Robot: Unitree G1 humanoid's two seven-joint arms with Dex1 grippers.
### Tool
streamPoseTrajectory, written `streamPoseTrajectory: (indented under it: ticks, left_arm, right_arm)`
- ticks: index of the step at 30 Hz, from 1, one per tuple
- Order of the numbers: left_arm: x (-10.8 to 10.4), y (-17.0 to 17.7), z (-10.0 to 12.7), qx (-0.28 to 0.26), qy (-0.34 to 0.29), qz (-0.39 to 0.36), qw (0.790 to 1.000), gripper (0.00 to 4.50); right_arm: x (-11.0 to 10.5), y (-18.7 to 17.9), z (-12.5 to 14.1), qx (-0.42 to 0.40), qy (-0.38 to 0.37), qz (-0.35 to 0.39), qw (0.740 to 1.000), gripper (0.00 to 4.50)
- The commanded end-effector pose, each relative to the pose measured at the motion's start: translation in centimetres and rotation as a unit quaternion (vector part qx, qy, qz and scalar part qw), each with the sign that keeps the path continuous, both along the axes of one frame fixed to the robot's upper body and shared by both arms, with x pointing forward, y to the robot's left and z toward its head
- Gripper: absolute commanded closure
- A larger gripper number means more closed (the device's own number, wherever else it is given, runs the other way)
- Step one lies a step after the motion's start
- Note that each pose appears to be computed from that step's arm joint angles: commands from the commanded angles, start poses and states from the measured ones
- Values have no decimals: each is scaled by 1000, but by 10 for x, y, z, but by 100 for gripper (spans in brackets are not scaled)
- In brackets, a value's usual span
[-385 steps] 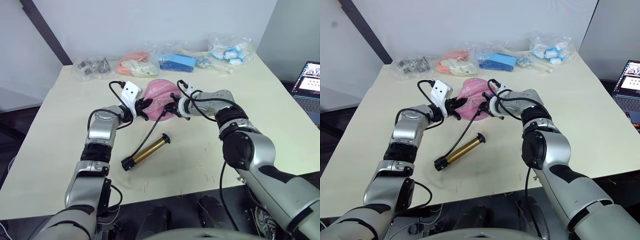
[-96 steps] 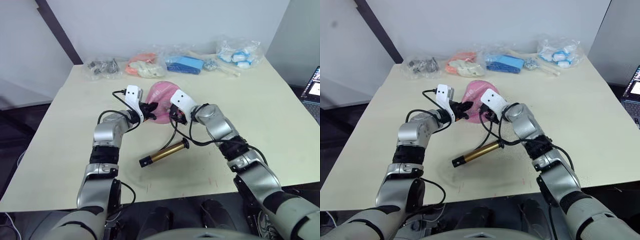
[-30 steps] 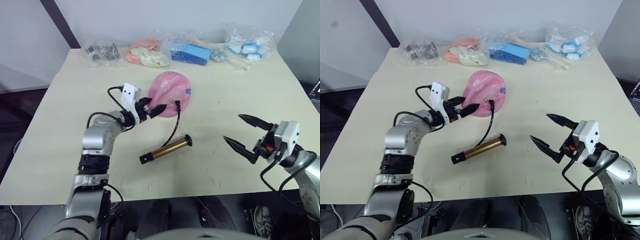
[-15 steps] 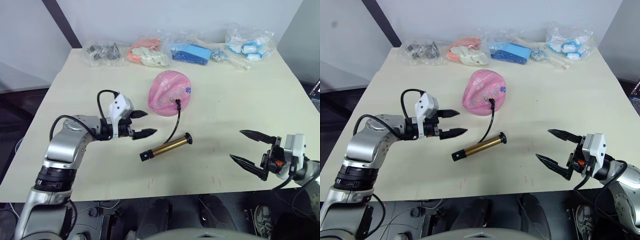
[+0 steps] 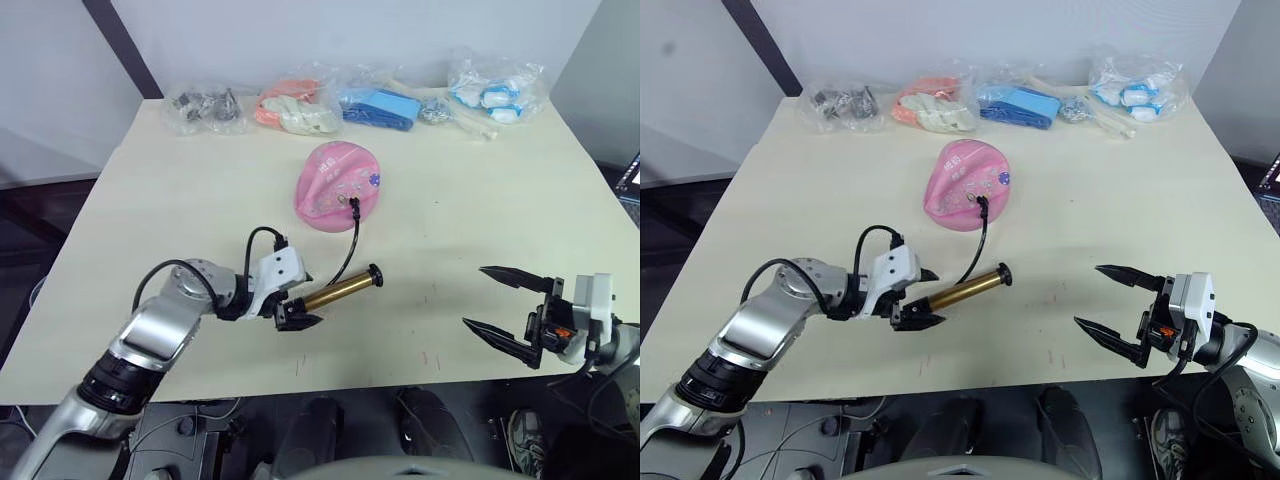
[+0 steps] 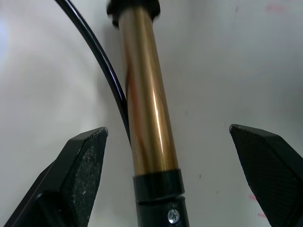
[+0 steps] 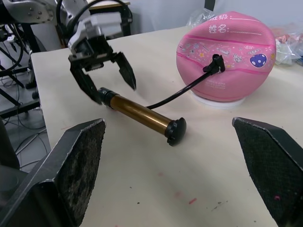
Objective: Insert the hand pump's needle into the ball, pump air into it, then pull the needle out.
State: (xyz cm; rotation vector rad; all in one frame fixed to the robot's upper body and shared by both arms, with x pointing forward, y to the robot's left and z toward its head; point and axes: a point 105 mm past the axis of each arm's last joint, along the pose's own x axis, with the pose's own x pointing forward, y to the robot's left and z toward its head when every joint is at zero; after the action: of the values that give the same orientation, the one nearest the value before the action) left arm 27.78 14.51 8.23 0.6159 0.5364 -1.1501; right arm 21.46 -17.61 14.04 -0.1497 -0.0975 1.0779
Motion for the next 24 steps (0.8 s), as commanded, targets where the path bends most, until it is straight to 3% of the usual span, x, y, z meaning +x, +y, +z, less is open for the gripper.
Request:
streamPoseTrajectory:
  ticks: [1,8,11,17,24]
  left_arm:
    - [4,-3,-3,20,-24,1,1000,12]
    - [14,-12,-11,22,-40,26,999,12]
    - [19,-14,-12,19,-48,31,998,94]
    - [24,-14,-8,-2,-57,40,998,343]
    - [25,-8,2,-50,-62,49,996,350]
  right_arm:
    - [-2,-3,11,-2,-28,-3,1000,0]
    - [-2,-4,12,-2,-30,-6,1000,0]
    - [-2,-4,12,-3,-32,-8,999,0]
    - [-1,-4,14,-2,-35,-8,999,0]
    - [-1,6,17,30,-18,-13,999,0]
